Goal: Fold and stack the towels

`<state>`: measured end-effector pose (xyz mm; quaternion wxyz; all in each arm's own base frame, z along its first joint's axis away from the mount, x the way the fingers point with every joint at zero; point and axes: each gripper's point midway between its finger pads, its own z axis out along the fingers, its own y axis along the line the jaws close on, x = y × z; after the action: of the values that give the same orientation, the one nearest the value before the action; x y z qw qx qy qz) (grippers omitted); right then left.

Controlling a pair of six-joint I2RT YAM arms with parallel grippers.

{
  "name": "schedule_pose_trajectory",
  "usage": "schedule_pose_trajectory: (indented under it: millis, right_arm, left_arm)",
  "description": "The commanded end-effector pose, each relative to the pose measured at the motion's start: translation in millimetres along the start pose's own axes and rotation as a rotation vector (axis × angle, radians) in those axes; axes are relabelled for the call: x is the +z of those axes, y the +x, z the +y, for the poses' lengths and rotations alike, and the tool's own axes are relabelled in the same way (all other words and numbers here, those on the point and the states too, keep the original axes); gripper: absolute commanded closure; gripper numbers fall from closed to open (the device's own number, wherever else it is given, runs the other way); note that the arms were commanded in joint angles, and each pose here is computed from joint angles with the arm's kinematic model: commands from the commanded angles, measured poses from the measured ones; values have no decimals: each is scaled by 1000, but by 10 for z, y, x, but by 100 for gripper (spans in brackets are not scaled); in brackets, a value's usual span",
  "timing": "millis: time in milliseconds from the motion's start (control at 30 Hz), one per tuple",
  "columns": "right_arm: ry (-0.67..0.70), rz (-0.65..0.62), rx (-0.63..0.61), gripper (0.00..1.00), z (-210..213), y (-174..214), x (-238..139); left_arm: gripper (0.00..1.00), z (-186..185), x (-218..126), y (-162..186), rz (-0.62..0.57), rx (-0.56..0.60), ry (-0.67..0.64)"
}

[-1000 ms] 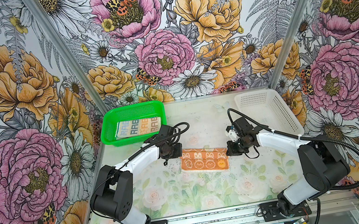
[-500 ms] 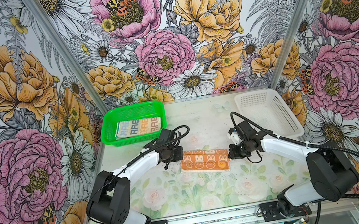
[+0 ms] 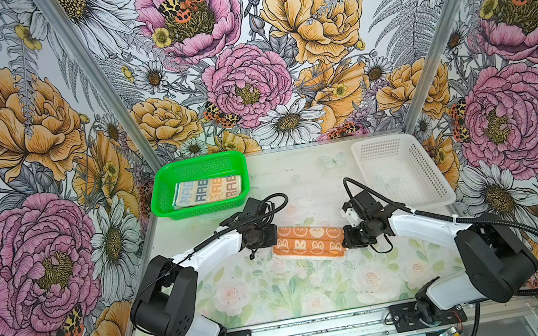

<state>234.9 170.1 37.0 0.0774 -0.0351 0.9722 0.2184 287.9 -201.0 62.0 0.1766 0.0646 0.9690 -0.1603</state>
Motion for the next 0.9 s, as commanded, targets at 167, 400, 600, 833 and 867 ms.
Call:
schedule_pose_trajectory:
  millis: [167, 400, 600, 833, 867]
  right_arm:
    - [-75, -101, -38, 43, 241, -122, -315]
    - [-47, -100, -4, 23, 209, -206, -271]
    - [-3, -60, 24, 7, 88, -176, -114]
    - [0, -43, 35, 1, 47, -128, -45]
    - [2, -40, 37, 1, 36, -117, -32]
  left_arm:
    - [16, -15, -341, -179, -119, -7, -37]
    - [1, -254, -465, -382, -147, -47, 61]
    - [1, -301, -125, -257, -37, -57, 86]
    - [1, -185, 150, -102, 77, -71, 48]
    - [1, -184, 188, -72, 95, -73, 53]
